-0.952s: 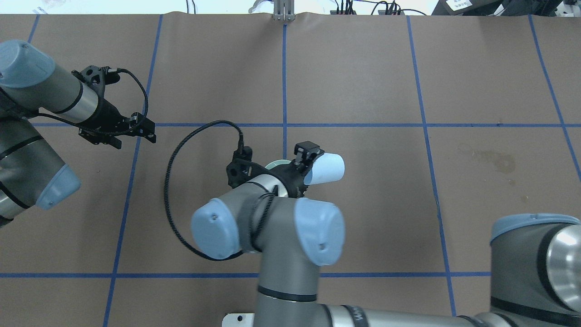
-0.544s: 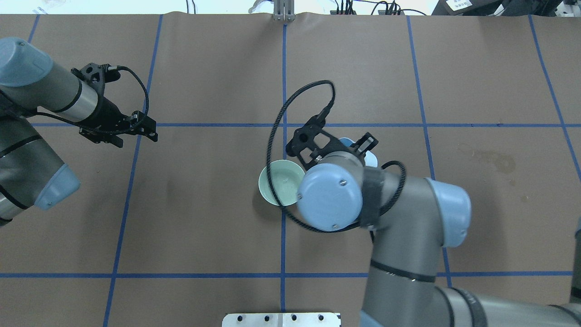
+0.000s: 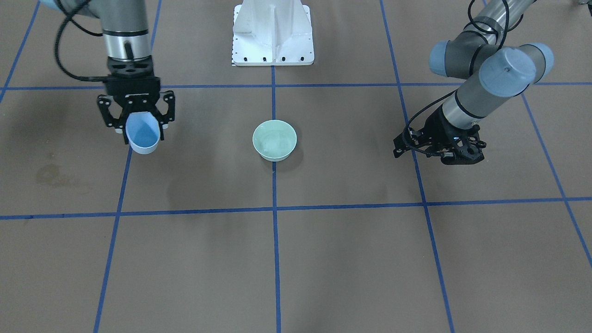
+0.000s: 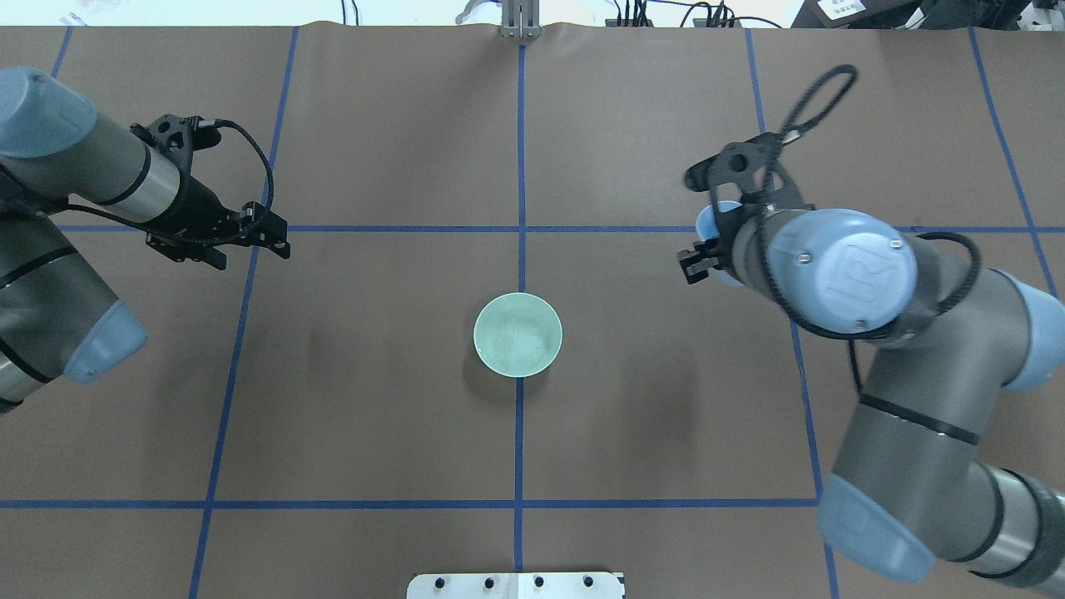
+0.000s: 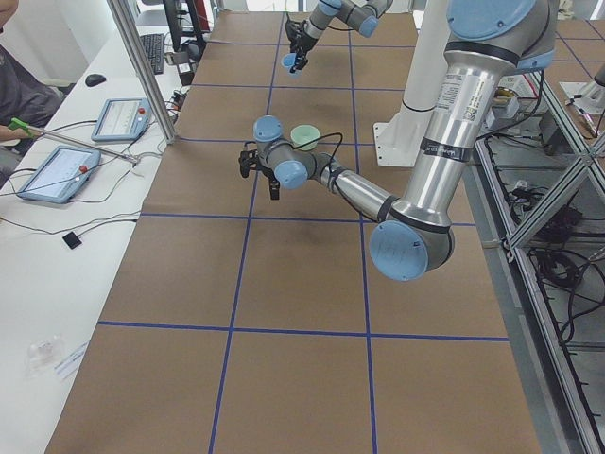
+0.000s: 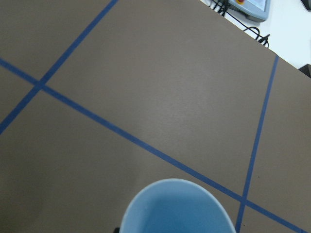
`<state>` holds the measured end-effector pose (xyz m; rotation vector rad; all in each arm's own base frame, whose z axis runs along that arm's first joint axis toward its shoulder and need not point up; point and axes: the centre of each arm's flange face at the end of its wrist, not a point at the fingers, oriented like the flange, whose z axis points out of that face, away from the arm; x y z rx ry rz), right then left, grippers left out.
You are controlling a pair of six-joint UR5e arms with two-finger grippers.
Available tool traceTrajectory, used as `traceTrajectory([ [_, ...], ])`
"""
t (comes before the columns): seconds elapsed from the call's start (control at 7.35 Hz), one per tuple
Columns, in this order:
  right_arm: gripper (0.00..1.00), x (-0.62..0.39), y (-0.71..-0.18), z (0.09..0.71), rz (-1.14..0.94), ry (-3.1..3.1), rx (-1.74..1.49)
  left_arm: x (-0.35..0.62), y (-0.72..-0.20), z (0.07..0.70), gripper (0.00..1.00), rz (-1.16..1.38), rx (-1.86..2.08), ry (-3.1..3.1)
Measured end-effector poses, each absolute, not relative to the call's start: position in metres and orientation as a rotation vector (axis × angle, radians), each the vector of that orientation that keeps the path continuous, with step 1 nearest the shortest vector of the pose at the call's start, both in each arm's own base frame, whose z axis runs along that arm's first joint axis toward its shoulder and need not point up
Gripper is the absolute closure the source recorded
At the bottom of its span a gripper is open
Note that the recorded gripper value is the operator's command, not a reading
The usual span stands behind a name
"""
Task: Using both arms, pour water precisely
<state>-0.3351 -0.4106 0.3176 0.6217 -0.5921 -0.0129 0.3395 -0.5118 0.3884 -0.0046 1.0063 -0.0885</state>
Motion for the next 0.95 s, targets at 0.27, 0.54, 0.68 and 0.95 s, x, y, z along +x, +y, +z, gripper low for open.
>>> traceTrajectory([
  [0.27, 0.68, -0.263, -0.425, 0.41, 0.132, -0.621, 0.609, 0.34, -0.512, 0.388, 0.0, -0.083, -0.007, 1.009],
  [0.54, 0.68, -0.206, -0.445, 0.468, 0.239, -0.602, 0.561, 0.338, -0.515, 0.387, 0.0, -0.085, -0.005, 1.01],
  [0.68, 0.68, -0.192, -0.446, 0.485, 0.286, -0.612, 0.546, 0.337, -0.515, 0.387, 0.0, -0.086, -0.005, 1.01],
  [0.95, 0.68, -0.18, -0.437, 0.538, 0.337, -0.692, 0.562, 0.337, -0.515, 0.386, 0.0, -0.085, -0.003, 1.011],
])
